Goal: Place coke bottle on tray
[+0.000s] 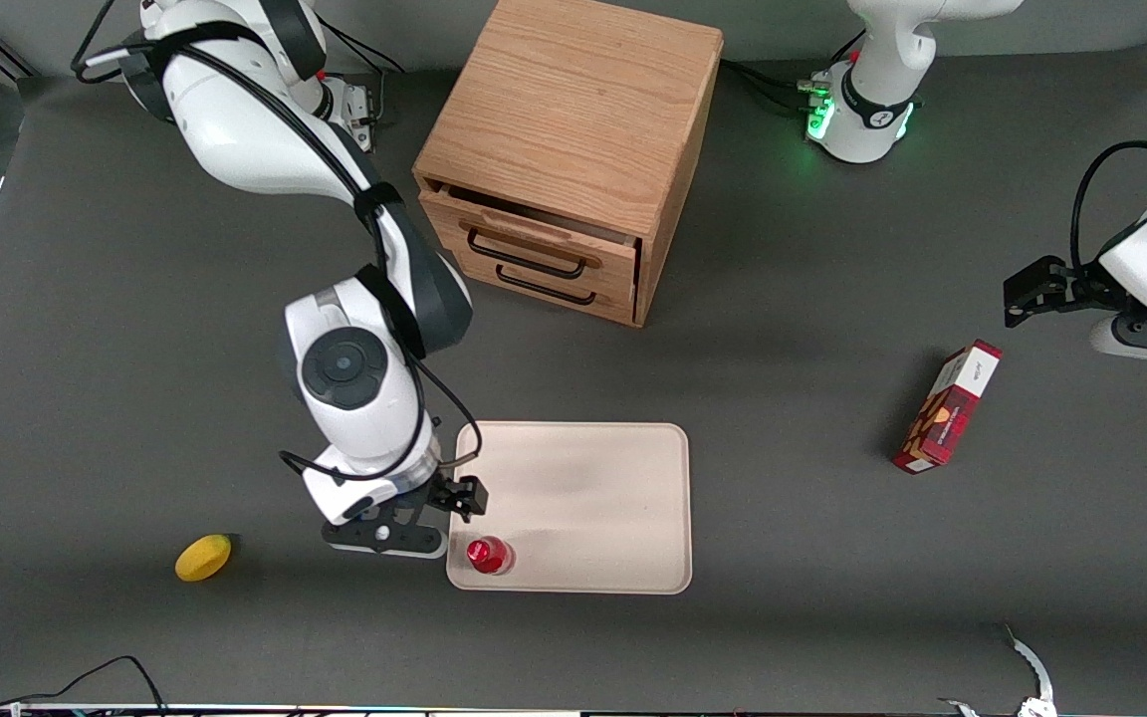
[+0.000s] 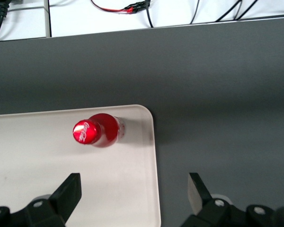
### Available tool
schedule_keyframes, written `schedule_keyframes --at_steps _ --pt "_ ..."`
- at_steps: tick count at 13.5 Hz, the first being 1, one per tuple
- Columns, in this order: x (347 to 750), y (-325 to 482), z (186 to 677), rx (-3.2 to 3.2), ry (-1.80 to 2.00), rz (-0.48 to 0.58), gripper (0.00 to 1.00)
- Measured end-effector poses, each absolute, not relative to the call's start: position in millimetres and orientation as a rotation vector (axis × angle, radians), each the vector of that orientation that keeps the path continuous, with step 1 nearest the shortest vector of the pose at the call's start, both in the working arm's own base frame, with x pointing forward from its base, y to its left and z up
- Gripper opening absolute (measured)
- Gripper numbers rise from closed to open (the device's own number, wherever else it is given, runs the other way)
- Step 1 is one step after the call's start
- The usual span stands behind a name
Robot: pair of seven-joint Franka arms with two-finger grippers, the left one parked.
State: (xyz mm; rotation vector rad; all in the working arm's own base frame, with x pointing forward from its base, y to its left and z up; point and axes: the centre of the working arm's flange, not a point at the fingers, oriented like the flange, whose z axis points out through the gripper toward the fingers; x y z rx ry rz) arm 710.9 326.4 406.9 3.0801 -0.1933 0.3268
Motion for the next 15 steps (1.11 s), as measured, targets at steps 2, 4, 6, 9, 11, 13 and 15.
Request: schedule_keyframes --at_steps 2,4,6,9,11,13,15 --pt "704.1 311.0 444.9 3.083 -0.203 0.304 1.00" --pt "693.9 288.5 476.7 3.080 -0.192 0.291 1.00" --pt "679.7 257.2 500.0 3.075 -0.162 0.267 1.00" --pt "653.1 201.7 529.6 3.067 -0.119 0.228 1.00" --pt "634.0 167.0 546.1 3.063 -0.112 0.207 1.00" --pt "616.0 136.1 562.4 3.059 -0.100 0.158 1.00" --pt "606.1 110.0 579.3 3.082 -0.096 0.138 1.00"
